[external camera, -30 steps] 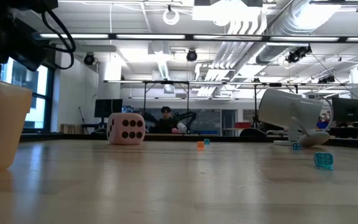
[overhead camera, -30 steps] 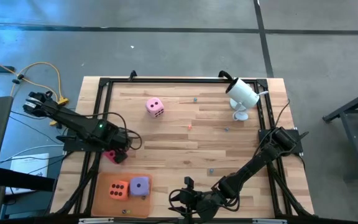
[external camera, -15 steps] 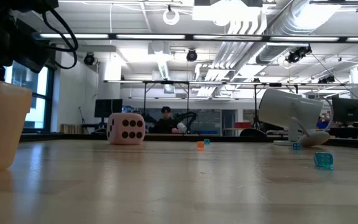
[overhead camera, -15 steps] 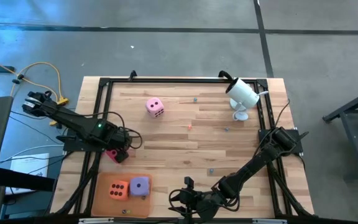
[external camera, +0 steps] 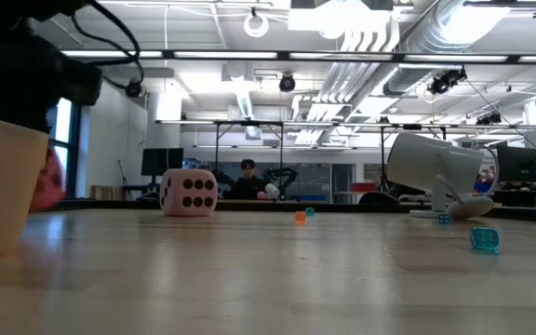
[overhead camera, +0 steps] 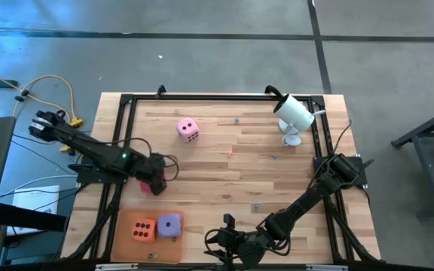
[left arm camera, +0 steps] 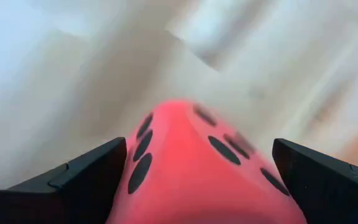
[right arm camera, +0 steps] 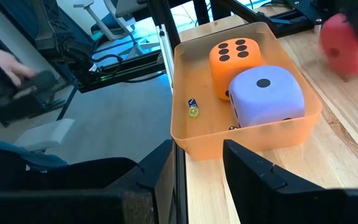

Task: Pick & Place Dice
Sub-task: Put the large red dice into the orange bin

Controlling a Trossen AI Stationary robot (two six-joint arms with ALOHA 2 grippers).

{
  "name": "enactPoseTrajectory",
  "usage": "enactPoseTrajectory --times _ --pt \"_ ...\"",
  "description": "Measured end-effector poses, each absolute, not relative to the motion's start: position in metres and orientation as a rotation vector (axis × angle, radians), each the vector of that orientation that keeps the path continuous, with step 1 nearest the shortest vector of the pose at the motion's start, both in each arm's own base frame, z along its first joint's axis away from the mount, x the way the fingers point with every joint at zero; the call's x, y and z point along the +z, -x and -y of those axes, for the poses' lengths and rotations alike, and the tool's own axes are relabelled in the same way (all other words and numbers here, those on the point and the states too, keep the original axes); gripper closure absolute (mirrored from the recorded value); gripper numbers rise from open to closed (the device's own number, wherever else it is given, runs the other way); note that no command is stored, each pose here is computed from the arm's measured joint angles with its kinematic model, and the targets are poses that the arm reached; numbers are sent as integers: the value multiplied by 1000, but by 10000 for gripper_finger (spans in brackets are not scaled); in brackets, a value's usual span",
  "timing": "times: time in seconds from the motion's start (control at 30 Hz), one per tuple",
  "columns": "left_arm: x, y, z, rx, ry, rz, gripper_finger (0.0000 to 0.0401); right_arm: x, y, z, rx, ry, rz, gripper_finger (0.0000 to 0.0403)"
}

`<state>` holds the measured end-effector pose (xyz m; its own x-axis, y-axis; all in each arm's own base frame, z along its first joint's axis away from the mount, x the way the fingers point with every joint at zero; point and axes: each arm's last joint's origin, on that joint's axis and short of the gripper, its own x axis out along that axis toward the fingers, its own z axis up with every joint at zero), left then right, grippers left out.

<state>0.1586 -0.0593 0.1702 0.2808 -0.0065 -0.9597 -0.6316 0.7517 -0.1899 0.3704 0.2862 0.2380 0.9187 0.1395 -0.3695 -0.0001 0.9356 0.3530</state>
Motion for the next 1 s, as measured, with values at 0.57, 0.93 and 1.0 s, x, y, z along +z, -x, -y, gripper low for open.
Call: enactPoseTrajectory --times 0.57,0.93,1.0 --pt "122 -150 63 241 668 -1325 9 237 -371 -285 69 -351 -407 277" --pt "122 -148 69 122 541 -1336 23 236 -370 -285 64 -345 -419 277" --pt "122 -148 70 98 523 -1334 41 236 -370 -285 64 -345 -419 277"
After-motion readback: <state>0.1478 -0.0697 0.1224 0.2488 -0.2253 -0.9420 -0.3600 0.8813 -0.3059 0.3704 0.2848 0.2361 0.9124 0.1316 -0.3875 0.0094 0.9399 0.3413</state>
